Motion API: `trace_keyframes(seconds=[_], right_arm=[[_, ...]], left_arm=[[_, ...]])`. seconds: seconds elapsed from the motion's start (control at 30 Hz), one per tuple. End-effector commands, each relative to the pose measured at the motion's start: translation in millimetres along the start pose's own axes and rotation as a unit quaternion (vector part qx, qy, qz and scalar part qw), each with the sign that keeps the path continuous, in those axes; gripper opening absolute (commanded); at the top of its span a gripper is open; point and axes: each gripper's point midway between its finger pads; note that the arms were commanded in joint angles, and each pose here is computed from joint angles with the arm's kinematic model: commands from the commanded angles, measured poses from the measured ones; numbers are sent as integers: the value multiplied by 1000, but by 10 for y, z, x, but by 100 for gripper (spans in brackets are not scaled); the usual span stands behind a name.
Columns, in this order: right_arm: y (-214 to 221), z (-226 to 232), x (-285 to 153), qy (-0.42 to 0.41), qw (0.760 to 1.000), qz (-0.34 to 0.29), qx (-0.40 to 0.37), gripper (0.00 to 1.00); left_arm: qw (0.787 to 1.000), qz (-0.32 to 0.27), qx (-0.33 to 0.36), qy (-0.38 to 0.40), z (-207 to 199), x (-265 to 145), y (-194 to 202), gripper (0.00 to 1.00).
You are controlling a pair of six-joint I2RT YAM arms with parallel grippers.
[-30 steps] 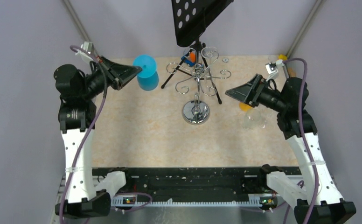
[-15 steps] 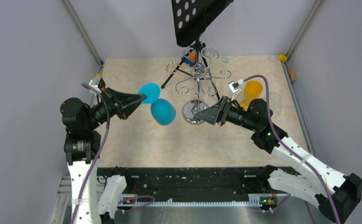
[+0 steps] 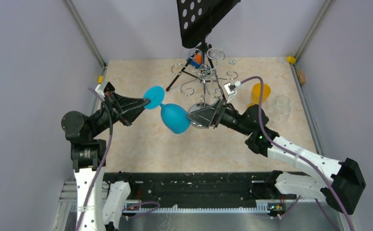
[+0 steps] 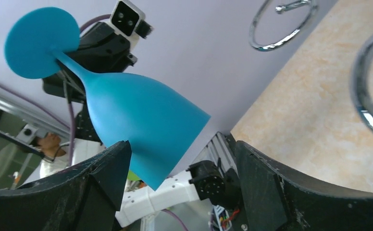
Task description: Take the wine glass off the wine glass rack
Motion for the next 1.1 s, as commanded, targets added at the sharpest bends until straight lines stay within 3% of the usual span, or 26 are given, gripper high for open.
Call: trace_keyframes(seconds=[0.0,0.23,0.53,0.73,1.07], right_arm=[[-54,597,-10,-128,992,-7,-8,79],[-47,1028,-41,-210,978,10,3,72],[-111,1488,-202,-309,951,9,14,46],[-147,1794,-318,-362,932,12,-7,31],[-184,2132,-361,-414,909,25,-36,26]], left_arm=[[998,14,37,42,-242,-28,100,0],[994,0,76,77,-453,-27,94,0],[985,11,130,114,-741,-61,221,0],[985,15,136,109,-721,-75,261,0],[983,22,148,102,-689,-79,299,0]])
Point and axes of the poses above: each gripper's point midway between its finger pads, its own x axis out along the fingers, its own z axis along the line the jaws close on, y = z × x, and after that the axes turned 10 degrees about x, right-handed
